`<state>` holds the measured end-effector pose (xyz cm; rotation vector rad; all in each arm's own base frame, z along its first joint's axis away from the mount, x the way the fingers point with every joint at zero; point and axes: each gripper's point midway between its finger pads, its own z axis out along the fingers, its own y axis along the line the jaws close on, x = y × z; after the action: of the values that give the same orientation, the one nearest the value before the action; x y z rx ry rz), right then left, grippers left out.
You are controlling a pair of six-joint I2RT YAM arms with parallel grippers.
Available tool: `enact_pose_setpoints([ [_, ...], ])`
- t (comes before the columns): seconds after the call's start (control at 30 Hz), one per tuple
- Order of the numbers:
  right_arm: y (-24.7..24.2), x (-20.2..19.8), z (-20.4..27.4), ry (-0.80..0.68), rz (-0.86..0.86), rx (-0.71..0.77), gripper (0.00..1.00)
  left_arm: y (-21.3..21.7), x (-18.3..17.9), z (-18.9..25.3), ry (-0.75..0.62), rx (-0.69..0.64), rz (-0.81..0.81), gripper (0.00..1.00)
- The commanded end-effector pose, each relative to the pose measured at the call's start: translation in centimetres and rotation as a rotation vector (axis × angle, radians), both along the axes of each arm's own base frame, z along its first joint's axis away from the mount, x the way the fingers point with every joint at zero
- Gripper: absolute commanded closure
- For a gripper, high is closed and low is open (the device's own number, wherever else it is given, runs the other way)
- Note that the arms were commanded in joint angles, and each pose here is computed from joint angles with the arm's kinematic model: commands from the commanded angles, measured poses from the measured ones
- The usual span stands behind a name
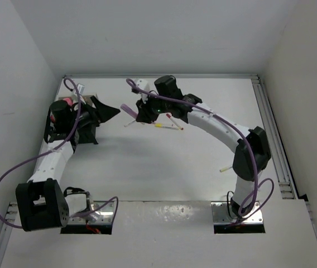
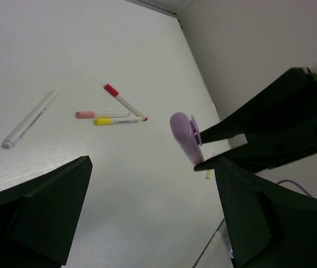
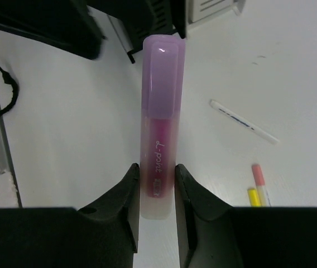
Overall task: Sort the stationery into containers
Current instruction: Pick up the pen from the center of the board.
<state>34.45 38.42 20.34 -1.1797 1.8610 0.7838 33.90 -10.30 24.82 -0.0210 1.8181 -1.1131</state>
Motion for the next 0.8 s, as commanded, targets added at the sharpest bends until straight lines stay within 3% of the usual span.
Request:
enact_pose_setpoints([
  [0.0, 2.0, -0.1, 1.2, -0.022, 0.003, 0.030, 1.00, -1.2, 0.4, 1.9, -0.017, -0.067, -0.016, 0.01],
  [0.23, 3.6, -1.3, 1.6, -0.077, 0.049, 0.007, 1.00, -2.8, 1.2, 2.2, -0.038, -0.052, -0.036, 0.02],
  [0.33, 4.3, -1.3, 2.0, -0.097, 0.048, 0.005, 1.00, -3.4, 1.3, 1.3, -0.024, -0.019, -0.046, 0.11],
  [0.37, 4.6, -1.4, 2.4, -0.106, 0.050, 0.009, 1.00, -3.5, 1.2, 0.9, -0.011, -0.014, -0.051, 0.21],
  [0.53, 5.1, -1.2, 2.8, -0.124, 0.044, 0.010, 1.00, -3.7, 0.8, -0.2, 0.021, -0.010, -0.064, 0.53],
  [0.57, 5.0, -1.5, 2.7, -0.118, 0.046, 0.007, 1.00, -3.5, 1.0, 0.3, 0.000, -0.009, -0.058, 0.70],
  [0.6, 5.0, -1.6, 2.8, -0.120, 0.049, 0.008, 1.00, -2.8, 1.5, 1.1, -0.024, -0.004, -0.037, 0.80],
  [0.63, 4.8, -1.7, 2.8, -0.115, 0.047, 0.005, 0.87, -2.4, 1.8, 1.7, -0.042, 0.001, -0.025, 0.97],
  [0.7, 3.7, -1.7, 3.2, -0.092, 0.012, 0.006, 0.55, 0.4, 3.8, 4.6, -0.139, 0.076, 0.067, 1.00],
  [0.73, 2.4, -1.0, 2.6, -0.062, -0.024, -0.001, 0.31, 1.8, 4.5, 5.2, -0.143, 0.108, 0.111, 1.00],
  [0.77, 2.1, -1.5, 2.5, -0.015, -0.049, 0.009, 0.25, 4.7, 6.0, 8.1, -0.237, 0.182, 0.209, 1.00],
])
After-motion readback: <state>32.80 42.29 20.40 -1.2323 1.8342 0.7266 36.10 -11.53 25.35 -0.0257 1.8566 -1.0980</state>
